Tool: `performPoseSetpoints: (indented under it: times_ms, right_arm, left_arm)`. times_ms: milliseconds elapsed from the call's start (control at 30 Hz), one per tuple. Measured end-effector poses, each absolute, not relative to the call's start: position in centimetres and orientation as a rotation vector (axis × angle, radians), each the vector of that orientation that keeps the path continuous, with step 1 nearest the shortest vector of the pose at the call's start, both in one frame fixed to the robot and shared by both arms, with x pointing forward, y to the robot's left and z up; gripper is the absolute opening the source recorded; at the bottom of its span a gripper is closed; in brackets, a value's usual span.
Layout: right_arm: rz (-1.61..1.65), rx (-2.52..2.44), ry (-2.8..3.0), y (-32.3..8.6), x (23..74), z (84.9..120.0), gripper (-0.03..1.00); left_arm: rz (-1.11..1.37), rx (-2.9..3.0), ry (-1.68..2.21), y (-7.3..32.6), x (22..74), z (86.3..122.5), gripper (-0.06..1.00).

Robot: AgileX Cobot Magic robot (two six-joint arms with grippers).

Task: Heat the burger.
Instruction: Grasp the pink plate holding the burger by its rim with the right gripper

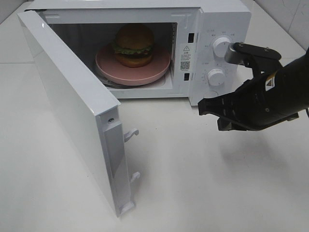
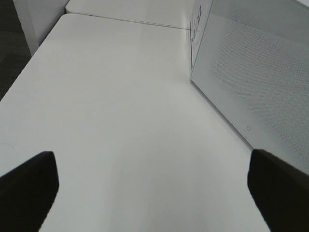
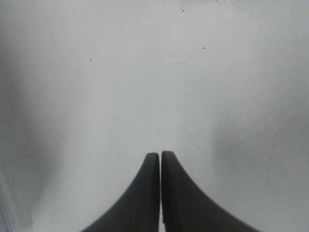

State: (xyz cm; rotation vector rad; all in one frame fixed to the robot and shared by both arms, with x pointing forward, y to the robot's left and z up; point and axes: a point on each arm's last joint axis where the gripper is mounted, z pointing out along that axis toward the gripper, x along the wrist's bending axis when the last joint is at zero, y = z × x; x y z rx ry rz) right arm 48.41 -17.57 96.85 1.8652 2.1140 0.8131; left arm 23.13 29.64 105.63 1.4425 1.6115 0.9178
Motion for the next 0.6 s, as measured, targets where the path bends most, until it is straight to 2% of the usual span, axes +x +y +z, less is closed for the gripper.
performPoseSetpoints:
  times_ms: [300,600]
  right_arm:
    - [0.651,1.472,2.395,-17.3,48.9,98.5,0.02]
    - [0.509,0.711,2.621,-17.1,49.3,99.3,0.02]
  left_arm:
    - [0.918,1.442,1.612,29.6,23.1,105.6,0.99]
    - [0.918,1.442,1.612,29.6,23.1,105.6,0.99]
